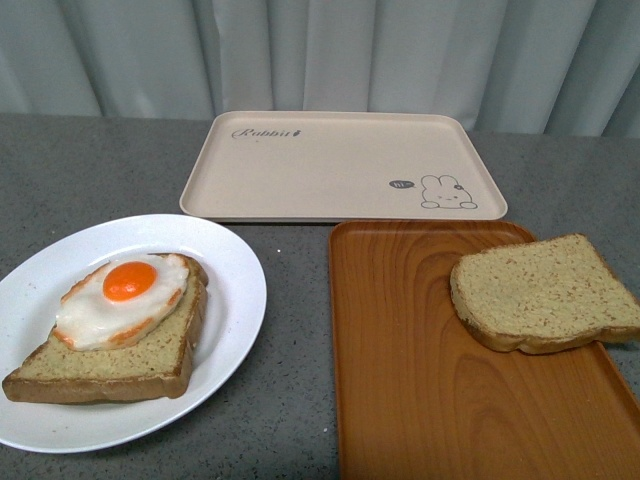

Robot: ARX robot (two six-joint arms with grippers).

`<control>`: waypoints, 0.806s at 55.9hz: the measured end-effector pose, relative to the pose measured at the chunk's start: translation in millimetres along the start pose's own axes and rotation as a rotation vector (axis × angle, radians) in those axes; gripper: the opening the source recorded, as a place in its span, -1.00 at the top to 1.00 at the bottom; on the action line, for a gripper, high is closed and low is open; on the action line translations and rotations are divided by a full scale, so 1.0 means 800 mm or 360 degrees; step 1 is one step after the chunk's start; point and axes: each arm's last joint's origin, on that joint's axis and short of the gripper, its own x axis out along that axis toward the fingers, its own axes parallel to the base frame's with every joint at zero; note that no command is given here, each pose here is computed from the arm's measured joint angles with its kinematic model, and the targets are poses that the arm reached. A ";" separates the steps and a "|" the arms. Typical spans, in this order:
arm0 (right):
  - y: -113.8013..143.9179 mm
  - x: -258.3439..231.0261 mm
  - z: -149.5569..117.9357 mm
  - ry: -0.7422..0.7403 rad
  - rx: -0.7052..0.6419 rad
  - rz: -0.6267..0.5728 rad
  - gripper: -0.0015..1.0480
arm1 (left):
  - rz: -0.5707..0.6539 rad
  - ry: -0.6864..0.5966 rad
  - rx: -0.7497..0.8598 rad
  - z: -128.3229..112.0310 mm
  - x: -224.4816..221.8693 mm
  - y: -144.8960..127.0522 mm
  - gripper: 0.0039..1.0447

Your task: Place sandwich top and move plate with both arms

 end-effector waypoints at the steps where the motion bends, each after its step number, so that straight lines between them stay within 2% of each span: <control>1: 0.000 0.000 0.000 0.0000 0.0000 0.0000 -0.83 | 0.0000 0.0000 0.0000 0.000 0.000 0.000 -0.88; 45: 0.000 0.000 0.000 0.0000 0.0000 0.0000 -0.83 | 0.0000 0.0000 0.0000 0.000 0.000 0.000 -0.88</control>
